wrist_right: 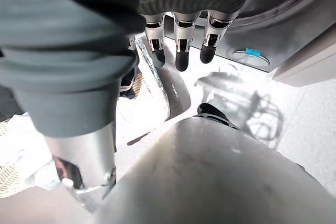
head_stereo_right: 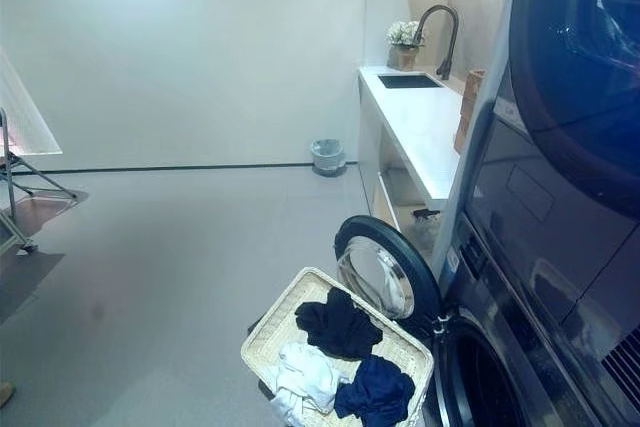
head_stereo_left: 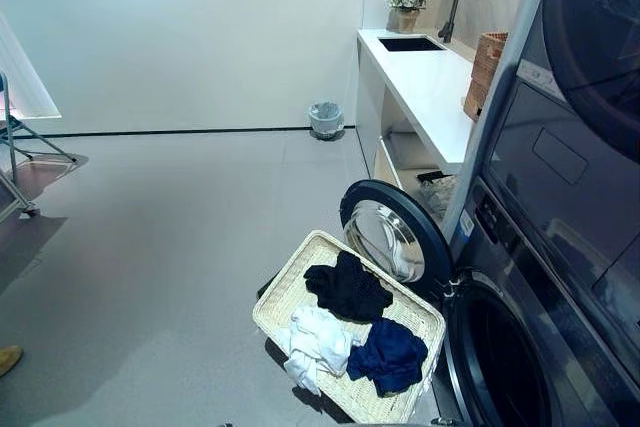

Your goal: Put the clothes into the washing machine.

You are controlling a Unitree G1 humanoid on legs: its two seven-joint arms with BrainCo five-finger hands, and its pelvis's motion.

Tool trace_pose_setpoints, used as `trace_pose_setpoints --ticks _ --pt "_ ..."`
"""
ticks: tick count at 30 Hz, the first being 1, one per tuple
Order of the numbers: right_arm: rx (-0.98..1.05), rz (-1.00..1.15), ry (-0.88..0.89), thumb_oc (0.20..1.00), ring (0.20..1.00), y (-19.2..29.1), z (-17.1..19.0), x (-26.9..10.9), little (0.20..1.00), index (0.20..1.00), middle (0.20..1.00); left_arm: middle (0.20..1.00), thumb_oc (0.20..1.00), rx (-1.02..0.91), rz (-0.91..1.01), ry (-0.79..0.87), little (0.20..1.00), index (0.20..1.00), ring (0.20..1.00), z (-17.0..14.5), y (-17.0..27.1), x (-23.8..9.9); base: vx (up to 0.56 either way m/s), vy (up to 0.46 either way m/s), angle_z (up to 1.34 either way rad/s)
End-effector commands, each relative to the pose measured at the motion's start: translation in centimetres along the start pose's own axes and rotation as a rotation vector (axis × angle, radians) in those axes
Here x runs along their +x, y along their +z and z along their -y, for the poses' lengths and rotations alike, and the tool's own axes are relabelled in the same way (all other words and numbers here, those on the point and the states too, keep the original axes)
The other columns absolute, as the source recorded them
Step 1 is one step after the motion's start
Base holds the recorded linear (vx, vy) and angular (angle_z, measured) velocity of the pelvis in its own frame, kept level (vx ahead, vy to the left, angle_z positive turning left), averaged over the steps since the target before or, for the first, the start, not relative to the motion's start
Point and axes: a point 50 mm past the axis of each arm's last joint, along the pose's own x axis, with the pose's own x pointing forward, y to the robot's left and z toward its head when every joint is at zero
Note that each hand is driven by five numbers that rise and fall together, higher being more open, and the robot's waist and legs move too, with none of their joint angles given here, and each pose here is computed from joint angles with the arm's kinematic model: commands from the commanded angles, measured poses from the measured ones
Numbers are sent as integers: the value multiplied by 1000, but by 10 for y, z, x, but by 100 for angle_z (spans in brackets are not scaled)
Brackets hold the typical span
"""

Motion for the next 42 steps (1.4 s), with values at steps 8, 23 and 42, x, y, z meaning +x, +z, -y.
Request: trace_pose_setpoints --ticks 8,23,42 --pt "-87 142 -74 1000 1000 55 41 -1 1000 1000 1000 1000 1000 46 375 362 1000 1000 1000 -44 116 1 -28 88 -12" --pt "-113 386 -160 1000 1000 141 68 -16 1000 1000 1000 1000 1000 -24 646 542 1000 1000 1000 -97 229 -30 -69 66 -22" --pt "-48 551 -178 1000 1000 185 68 -29 1000 1000 1000 1000 1000 -24 932 702 1000 1000 1000 -149 333 -100 -10 -6 -14"
